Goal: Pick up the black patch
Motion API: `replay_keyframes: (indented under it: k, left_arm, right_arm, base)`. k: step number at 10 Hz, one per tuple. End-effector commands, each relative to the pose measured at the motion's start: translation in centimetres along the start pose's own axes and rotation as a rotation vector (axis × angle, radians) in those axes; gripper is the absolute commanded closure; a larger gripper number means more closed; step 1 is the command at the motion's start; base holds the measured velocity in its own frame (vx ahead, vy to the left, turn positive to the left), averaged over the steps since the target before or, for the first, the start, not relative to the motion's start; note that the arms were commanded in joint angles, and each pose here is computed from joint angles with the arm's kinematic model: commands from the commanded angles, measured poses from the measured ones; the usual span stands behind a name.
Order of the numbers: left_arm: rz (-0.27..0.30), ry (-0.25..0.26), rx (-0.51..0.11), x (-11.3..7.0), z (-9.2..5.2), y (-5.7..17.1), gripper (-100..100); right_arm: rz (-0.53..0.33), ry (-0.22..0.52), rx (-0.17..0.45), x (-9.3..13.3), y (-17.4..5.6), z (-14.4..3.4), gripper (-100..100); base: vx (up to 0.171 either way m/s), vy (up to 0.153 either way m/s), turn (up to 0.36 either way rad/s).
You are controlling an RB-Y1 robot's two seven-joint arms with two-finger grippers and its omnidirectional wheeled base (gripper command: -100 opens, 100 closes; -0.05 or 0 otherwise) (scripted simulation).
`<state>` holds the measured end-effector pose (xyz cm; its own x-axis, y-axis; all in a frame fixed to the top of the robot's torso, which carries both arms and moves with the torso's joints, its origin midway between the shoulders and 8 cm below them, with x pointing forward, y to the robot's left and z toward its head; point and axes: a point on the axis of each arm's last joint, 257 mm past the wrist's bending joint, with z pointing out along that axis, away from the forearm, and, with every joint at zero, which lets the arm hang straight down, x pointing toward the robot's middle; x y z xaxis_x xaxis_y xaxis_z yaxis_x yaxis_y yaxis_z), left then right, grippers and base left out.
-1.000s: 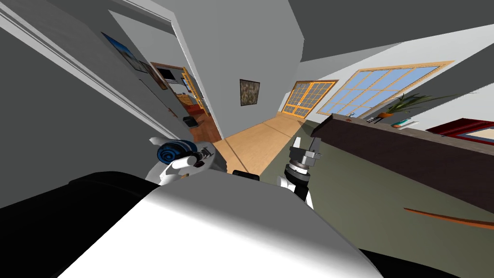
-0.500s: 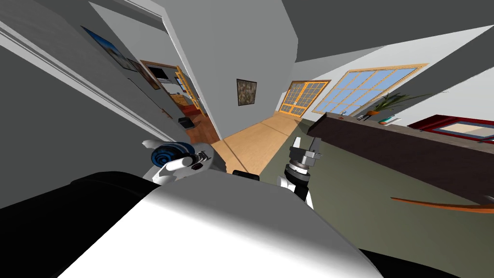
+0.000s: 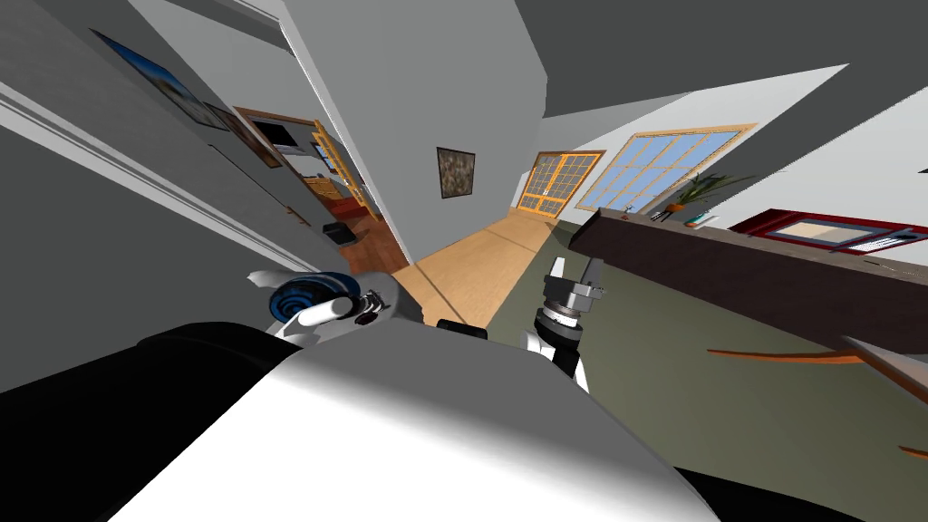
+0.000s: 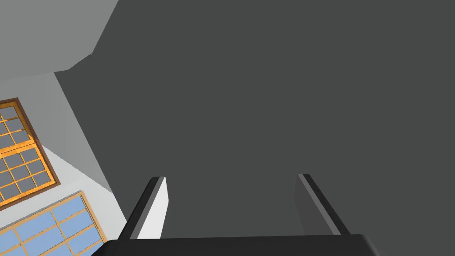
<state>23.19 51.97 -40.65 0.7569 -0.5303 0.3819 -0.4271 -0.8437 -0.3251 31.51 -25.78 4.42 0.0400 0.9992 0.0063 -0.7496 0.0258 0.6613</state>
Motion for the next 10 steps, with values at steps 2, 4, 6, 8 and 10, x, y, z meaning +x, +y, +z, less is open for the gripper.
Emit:
replay_keyframes:
  k: [2,4,6,8,10]
  left_arm:
    - [-0.025,-0.061,-0.074,-3.1,-0.6,1.3,-100]
    - [-0.042,-0.098,-0.12,-4.9,-1.1,2.0,-100]
    - [-0.057,-0.131,-0.162,-6.6,-1.7,2.7,-100]
    - [-0.071,-0.163,-0.202,-8.1,-2.4,3.3,-100]
    - [-0.083,-0.189,-0.235,-9.4,-3.2,3.7,-100]
  right_arm:
    - [0.0,0.0,0.0,0.0,0.0,0.0,0]
    - [0.0,0.0,0.0,0.0,0.0,0.0,0]
    - [0.0,0.0,0.0,0.0,0.0,0.0,0]
    - [0.0,0.0,0.0,0.0,0.0,0.0,0]
    - [0.0,0.0,0.0,0.0,0.0,0.0,0]
  base:
    - [-0.009,0.025,-0.089]
    - [-0.009,0.023,-0.096]
    - [-0.009,0.023,-0.096]
    - [-0.01,0.021,-0.077]
    - [-0.018,0.037,-0.103]
